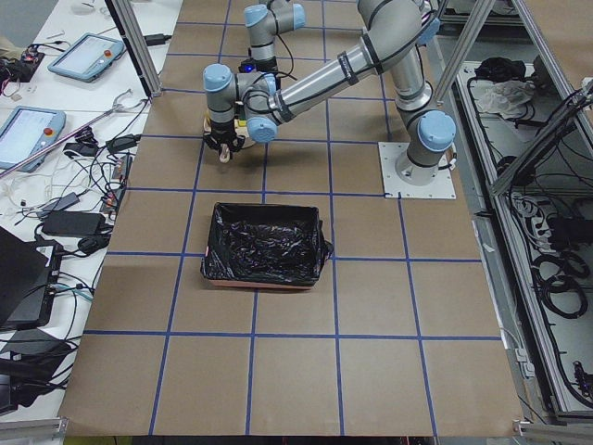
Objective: Sweep and dump trash into bin
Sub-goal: 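Sweep the brush across the dustpan toward the left gripper, then draw the brush back and sweep the yellow object toward the dustpan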
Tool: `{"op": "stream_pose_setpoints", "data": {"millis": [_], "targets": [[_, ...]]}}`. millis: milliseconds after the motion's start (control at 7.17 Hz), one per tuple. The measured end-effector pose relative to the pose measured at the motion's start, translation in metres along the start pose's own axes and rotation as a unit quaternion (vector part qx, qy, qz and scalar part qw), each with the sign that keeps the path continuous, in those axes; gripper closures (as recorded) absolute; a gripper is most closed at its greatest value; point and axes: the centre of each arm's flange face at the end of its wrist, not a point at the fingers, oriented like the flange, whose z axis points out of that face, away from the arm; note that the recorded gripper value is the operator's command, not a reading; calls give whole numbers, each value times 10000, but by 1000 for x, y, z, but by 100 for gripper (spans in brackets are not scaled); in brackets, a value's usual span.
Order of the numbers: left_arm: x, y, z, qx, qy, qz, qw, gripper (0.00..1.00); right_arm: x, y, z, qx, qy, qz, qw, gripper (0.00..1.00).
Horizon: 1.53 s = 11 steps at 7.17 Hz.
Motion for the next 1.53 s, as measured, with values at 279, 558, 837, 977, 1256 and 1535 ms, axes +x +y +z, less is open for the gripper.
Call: {"op": "stream_pose_setpoints", "data": {"millis": [279,558,837,977,1256,1535], "targets": [[0,0,0,-3,1,0,10000,71,-10,17,-9,-144,-209,465,9986,100],[0,0,0,-3,1,0,10000,71,0,18,-37,-37,22,321,9995,100],[0,0,0,-2,0,-2,10000,71,27,1,-66,219,606,-302,9975,100],[0,0,0,0,0,-5,10000,71,37,-7,-69,317,856,-618,9939,100],[0,0,0,1,0,-7,10000,71,47,-15,-69,447,1198,-1160,9850,100],[0,0,0,-1,1,-8,10000,71,51,-23,-60,504,1350,-1427,9792,100]]}}
